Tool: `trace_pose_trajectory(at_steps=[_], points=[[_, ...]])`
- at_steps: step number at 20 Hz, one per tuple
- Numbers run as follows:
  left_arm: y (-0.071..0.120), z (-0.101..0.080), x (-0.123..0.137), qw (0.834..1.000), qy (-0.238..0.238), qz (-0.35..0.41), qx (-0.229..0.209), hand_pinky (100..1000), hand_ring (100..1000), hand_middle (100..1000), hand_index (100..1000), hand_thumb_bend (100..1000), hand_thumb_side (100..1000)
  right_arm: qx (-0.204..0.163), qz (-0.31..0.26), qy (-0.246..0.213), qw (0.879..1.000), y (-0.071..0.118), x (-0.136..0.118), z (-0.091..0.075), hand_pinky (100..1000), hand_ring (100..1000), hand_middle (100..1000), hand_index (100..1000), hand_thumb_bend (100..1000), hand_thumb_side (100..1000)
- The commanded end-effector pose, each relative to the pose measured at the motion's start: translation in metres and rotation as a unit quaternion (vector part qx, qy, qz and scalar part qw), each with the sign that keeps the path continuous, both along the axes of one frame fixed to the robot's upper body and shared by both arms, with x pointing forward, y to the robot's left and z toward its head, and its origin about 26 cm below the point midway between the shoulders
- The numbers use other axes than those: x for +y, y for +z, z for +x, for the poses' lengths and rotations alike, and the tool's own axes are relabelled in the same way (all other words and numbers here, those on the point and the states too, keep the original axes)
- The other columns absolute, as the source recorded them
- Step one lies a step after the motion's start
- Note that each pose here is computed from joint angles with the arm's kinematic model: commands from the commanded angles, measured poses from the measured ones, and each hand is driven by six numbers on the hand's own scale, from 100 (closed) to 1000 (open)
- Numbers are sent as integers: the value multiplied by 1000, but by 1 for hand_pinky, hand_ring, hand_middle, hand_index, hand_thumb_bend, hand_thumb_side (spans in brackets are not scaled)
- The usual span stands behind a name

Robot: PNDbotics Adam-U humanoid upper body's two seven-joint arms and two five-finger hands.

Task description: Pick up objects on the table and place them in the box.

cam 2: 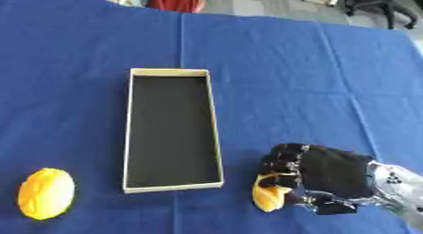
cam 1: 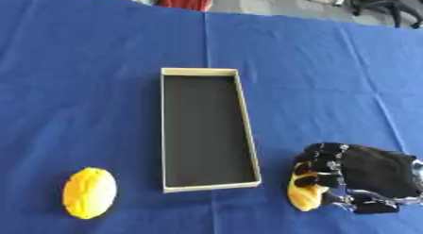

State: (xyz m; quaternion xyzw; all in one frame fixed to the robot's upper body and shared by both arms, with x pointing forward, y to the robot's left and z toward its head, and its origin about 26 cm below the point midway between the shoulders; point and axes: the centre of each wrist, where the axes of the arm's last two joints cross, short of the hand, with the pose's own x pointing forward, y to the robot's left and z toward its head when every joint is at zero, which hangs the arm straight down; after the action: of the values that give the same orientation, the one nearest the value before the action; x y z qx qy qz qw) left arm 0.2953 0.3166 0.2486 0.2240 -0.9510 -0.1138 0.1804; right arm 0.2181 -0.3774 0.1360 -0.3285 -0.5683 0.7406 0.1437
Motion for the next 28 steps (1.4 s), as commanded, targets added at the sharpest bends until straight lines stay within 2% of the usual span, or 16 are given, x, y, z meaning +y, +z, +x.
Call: trace_pose_trajectory(at_steps=[1, 2, 6, 13, 28], points=[[9, -3, 1, 1000, -1, 4, -13, 944, 753, 747, 852, 100, 565, -11, -5, 4, 1000, -1, 2, -1, 812, 770, 518, 681, 126, 100], [8, -3, 1, 1000, -1, 4, -12, 944, 753, 747, 851, 100, 563, -14, 4, 7, 1000, -3, 2, -2, 804, 759, 508, 660, 100, 100], [7, -3, 1, 1000, -1, 2, -7, 945, 752, 746, 851, 100, 565, -22, 45, 24, 998, -8, 5, -4, 766, 673, 441, 567, 100, 100], [6, -4, 2, 1000, 1, 2, -5, 944, 752, 747, 851, 100, 565, -40, 107, 51, 992, -3, 3, -1, 758, 650, 420, 560, 100, 100], [3, -3, 1, 1000, -2, -4, -4, 945, 752, 748, 851, 100, 565, -121, 197, 79, 970, 47, -9, 19, 768, 632, 435, 563, 100, 100]])
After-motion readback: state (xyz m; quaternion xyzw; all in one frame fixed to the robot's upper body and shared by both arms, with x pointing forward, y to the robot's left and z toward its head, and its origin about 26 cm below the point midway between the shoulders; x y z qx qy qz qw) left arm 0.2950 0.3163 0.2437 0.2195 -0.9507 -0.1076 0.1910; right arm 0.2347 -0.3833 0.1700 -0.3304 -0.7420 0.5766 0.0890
